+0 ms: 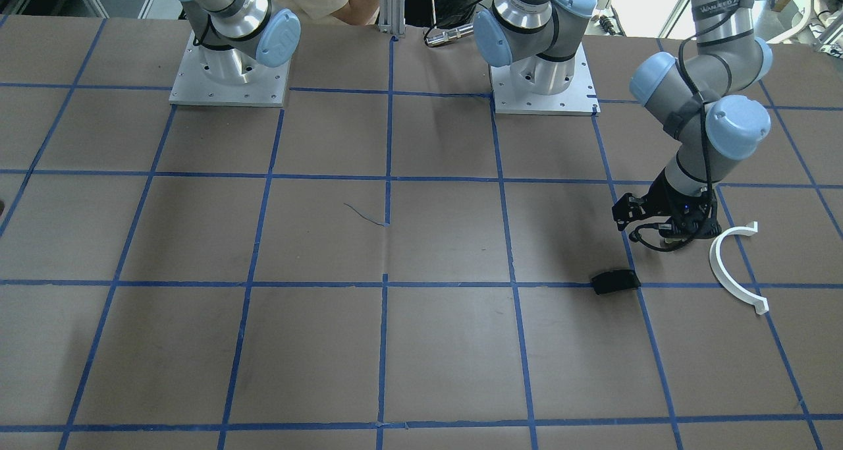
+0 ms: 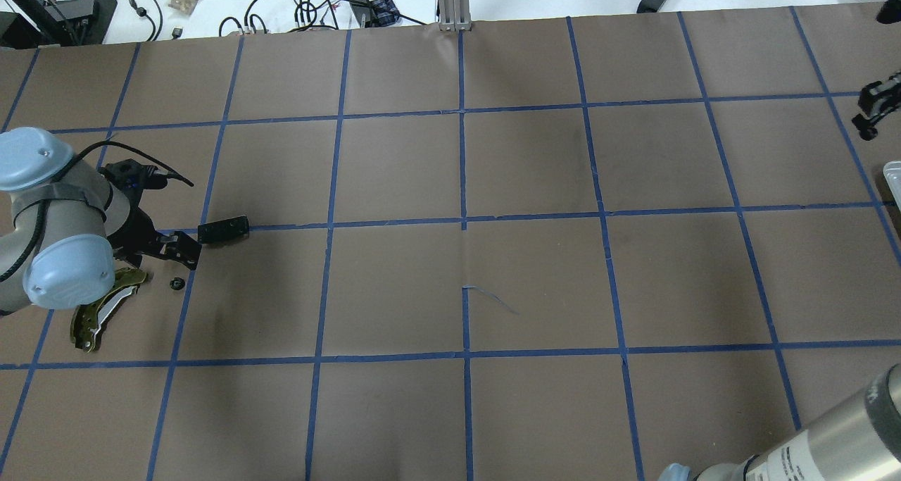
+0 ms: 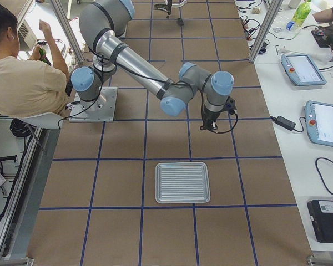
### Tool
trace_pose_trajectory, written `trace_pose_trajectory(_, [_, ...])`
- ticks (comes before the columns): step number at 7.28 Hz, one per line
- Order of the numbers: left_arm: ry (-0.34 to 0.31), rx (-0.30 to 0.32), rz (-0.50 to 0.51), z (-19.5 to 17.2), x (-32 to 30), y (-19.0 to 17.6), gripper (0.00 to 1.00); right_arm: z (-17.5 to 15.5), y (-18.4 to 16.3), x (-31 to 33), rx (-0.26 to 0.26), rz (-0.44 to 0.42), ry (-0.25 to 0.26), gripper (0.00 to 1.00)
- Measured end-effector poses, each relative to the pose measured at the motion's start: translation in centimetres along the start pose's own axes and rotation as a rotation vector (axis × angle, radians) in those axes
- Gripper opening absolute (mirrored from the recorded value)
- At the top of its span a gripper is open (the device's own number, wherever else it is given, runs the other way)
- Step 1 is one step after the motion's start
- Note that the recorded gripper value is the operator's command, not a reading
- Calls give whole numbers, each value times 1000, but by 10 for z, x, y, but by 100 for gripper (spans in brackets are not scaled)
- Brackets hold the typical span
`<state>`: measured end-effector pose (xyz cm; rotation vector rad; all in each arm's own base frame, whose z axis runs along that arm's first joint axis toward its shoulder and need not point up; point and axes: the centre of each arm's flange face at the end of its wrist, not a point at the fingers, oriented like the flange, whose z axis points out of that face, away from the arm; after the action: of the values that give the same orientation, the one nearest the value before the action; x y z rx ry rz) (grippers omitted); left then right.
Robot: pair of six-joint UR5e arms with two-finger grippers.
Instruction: Place bearing gear from tray to pile
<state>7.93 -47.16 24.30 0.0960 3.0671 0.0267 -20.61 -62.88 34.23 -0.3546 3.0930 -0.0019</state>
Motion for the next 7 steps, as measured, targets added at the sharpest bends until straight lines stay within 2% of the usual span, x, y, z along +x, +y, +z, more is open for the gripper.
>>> trace_pose_trajectory(2, [10,-13,-9,-55,51,-23,100,-11,-46,-117,-5,116,-11,0])
trace_pose_trajectory(3, [22,-18,-41,-82,79,-32,100,-5,-61,-176,-12,171,-27,0])
trace_pose_trajectory(5, [68,-19,-109,-145,129,-45,100,17,-76,-291,-25,274,-60,0])
trace_pose_trajectory(7, [80,-38,-105,-211,163,-44,100,41,-76,-398,-13,347,-83,0])
